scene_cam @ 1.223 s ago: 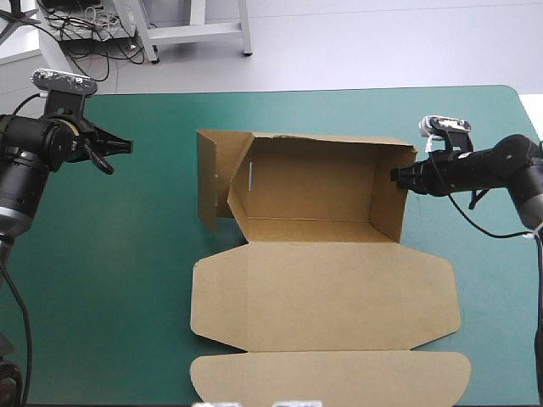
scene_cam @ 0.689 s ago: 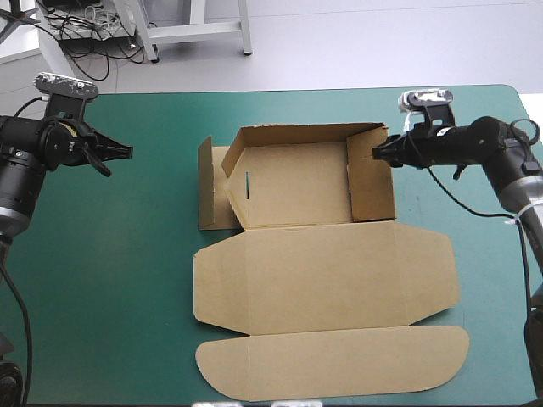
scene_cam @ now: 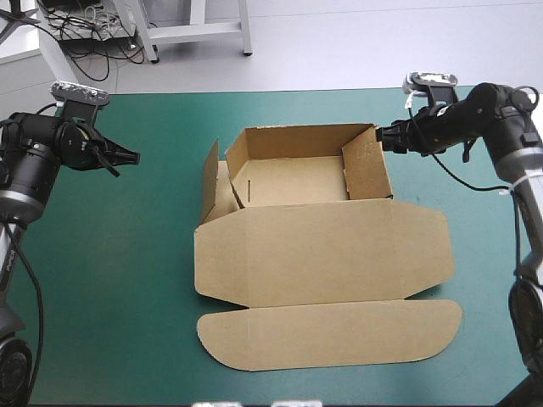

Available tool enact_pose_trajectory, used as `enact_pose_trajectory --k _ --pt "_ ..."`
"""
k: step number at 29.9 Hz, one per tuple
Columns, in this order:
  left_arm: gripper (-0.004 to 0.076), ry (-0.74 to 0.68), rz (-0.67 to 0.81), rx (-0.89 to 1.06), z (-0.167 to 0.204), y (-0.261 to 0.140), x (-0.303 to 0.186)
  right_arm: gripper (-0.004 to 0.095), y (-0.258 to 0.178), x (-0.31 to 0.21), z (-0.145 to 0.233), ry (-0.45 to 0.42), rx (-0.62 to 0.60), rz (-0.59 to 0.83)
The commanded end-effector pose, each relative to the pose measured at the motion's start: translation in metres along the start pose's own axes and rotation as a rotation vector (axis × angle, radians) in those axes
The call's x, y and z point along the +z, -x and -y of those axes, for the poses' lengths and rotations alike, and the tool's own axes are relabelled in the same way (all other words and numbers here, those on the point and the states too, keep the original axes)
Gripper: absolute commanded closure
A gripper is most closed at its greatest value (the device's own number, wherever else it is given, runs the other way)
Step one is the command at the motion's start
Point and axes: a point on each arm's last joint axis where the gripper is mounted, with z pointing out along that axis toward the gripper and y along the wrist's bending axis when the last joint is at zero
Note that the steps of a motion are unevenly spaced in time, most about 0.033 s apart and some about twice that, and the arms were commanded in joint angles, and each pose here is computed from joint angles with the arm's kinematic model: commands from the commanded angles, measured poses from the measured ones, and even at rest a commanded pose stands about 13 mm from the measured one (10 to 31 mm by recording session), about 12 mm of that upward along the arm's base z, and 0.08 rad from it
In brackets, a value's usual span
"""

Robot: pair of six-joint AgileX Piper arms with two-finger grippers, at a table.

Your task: Fold the box

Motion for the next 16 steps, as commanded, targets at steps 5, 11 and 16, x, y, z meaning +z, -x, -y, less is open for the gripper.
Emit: enact_pose_trajectory --k 5,11,16 --pt "0.0724 -0.039 0.062 -0.053 0.002 0.008 -0.006 0.0396 0.008 0.047 0.007 0.085 0.027 -0.021" --pt "0.0724 -0.042 0.032 -0.054 0.002 0.006 -0.006 0.0408 0.006 0.081 0.018 0.090 0.047 -0.096" --pt "0.0724 -0.057 0.028 -0.063 0.004 0.005 -0.006 0.0606 0.010 0.083 0.018 0.093 0.068 -0.096"
